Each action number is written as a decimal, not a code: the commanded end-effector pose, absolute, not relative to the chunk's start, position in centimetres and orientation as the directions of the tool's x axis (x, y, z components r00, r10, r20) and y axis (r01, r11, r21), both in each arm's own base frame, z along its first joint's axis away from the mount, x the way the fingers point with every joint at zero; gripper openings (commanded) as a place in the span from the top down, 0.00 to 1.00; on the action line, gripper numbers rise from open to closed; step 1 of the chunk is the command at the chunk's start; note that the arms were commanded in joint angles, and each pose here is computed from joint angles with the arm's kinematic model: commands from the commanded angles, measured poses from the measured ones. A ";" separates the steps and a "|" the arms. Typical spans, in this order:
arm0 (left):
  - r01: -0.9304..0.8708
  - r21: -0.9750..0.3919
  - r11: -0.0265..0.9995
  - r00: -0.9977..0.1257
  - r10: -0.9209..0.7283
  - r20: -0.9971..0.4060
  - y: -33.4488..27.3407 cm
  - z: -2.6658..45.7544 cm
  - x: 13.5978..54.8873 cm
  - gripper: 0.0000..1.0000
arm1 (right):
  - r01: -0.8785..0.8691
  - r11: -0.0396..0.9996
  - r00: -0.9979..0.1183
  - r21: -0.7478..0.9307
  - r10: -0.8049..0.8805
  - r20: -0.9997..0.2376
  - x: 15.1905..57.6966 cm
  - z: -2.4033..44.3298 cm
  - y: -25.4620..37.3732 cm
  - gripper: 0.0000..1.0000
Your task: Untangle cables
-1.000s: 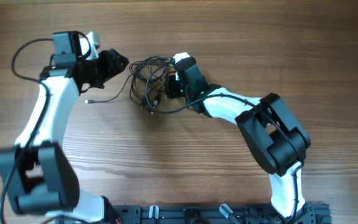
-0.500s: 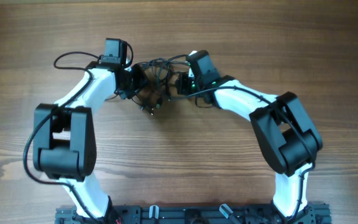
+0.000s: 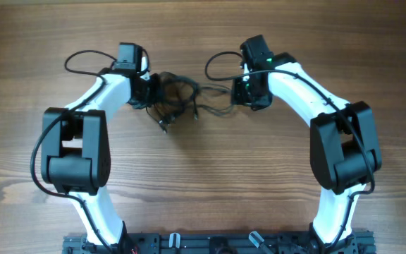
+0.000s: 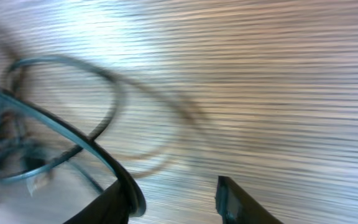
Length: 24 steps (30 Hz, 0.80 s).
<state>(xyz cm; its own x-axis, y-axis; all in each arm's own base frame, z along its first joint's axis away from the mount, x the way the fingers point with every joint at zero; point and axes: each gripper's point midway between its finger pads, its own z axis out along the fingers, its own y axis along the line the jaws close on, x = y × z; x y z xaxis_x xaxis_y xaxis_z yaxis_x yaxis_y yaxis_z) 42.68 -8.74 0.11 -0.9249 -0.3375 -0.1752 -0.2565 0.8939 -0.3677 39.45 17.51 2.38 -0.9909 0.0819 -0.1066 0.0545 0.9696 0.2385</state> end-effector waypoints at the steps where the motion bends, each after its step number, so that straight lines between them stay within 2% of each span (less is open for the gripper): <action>1: -0.272 -0.302 0.914 -0.932 -0.328 -0.153 -4.6 -1.4 42.4 0.95 | 0.014 0.997 -0.989 0.072 0.025 -0.149 40.2 2.5 13.6 0.46; 3: -0.224 -0.428 0.876 -0.943 -0.305 -0.132 -6.1 0.1 42.9 0.91 | -0.148 0.965 -0.984 0.218 -0.120 -0.133 39.5 2.9 16.4 0.33; 5: -0.162 -0.523 0.837 -0.954 -0.268 -0.134 -7.3 1.4 43.2 0.86 | -0.209 0.922 -0.974 0.327 -0.164 -0.159 39.5 3.5 18.5 0.26; 6: -0.172 -0.532 0.829 -0.952 -0.279 -0.128 -7.0 1.6 43.2 0.84 | -0.226 0.902 -0.968 0.369 -0.163 -0.193 40.2 4.0 19.4 0.23; 8: -0.216 -0.532 0.819 -0.942 -0.318 -0.107 -5.9 1.5 43.1 0.69 | -0.262 0.860 -0.957 0.439 -0.172 -0.235 40.6 4.4 21.1 0.18; 11: -0.308 -0.521 0.796 -0.913 -0.401 -0.072 -3.6 1.3 43.0 0.66 | -0.434 0.759 -0.896 0.486 -0.310 -0.318 39.8 4.8 23.7 0.15; 12: -0.342 -0.520 0.783 -0.896 -0.438 -0.070 -1.9 1.3 43.0 0.63 | -0.520 0.722 -0.850 0.457 -0.380 -0.366 39.6 4.8 24.8 0.14; 15: -0.377 -0.520 0.767 -0.876 -0.477 -0.068 0.0 1.3 43.0 0.60 | -0.559 0.753 -0.811 0.348 -0.408 -0.420 40.9 4.5 25.3 0.13; 19: -0.383 -0.519 0.764 -0.875 -0.481 -0.062 0.2 1.2 42.9 0.59 | -0.584 0.773 -0.783 0.249 -0.456 -0.423 40.6 3.9 26.3 0.14; 24: -0.366 -0.519 0.772 -0.885 -0.462 -0.063 -0.7 1.2 42.9 0.60 | -0.535 0.843 -0.752 -0.057 -0.506 -0.423 42.5 3.3 24.1 0.16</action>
